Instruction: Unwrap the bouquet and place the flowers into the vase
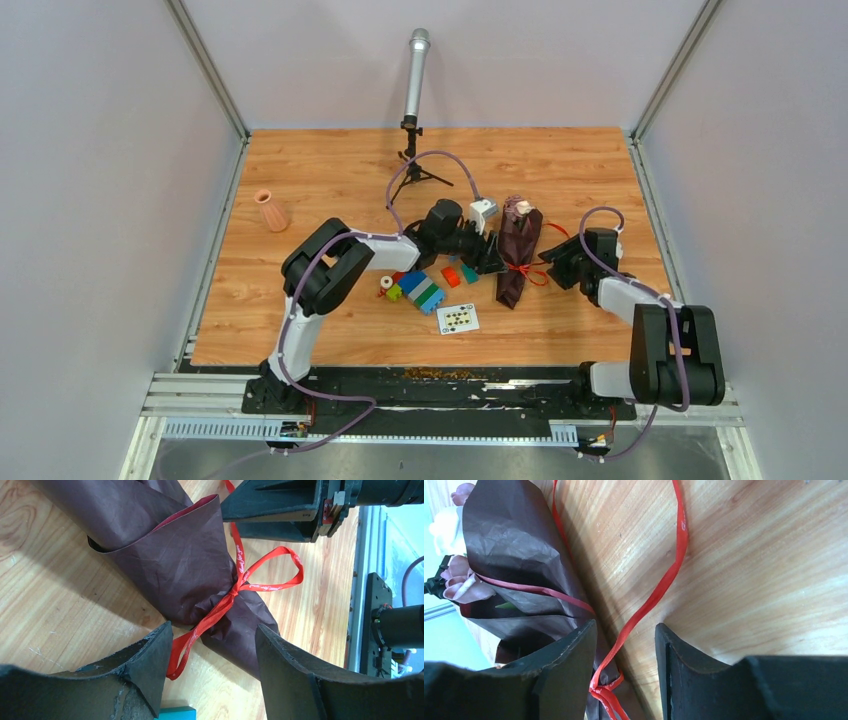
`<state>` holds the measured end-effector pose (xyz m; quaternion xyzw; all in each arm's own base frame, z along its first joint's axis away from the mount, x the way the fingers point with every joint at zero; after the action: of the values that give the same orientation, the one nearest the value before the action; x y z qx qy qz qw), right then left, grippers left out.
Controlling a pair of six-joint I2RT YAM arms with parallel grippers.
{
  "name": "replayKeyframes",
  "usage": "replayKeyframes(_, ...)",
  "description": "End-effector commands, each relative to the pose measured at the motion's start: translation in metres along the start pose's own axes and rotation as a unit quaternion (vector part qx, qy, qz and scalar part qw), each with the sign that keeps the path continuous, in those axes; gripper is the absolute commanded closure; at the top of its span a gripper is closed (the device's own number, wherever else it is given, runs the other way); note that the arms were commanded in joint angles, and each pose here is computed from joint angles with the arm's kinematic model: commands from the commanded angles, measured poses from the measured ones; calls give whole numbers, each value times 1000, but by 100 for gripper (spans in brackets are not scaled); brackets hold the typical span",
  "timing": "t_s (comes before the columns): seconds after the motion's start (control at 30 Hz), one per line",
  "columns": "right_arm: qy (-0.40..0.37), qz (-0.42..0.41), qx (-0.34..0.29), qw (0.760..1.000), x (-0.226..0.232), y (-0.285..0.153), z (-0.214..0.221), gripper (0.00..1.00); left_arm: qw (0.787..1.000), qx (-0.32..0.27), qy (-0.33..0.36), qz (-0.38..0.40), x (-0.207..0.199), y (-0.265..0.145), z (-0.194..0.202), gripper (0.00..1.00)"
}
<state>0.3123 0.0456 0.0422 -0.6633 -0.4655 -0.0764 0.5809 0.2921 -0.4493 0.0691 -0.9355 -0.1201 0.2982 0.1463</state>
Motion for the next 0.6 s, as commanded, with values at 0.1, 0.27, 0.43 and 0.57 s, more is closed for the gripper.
replayKeyframes(0.1, -3, -36, -35, 999, 28, 11, -25, 58, 1000, 7, 18, 13, -12, 14, -4, 33)
replayKeyframes(0.27, -27, -31, -40, 998, 33, 21, -34, 70, 999, -2, 9, 37, -30, 25, -7, 34)
replayKeyframes(0.43, -58, -25, -56, 996, 37, 21, -45, 86, 997, -22, 2, 75, -54, 31, -14, 35)
replayKeyframes(0.57, -85, -23, -60, 994, 41, 20, -52, 100, 995, -33, 7, 99, -67, 24, -25, 35)
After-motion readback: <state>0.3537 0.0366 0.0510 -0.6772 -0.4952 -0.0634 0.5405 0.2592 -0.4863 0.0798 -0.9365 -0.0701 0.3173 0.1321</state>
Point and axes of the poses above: each gripper's point midway between its finger pads, its own y axis out along the fingers, its own x axis along the line the jaws close on, z = x × y, the point moved 1 cm from there along -y, back along the fingers, and after that the axes turned 1 degree about -y, right-handed, at the moved point
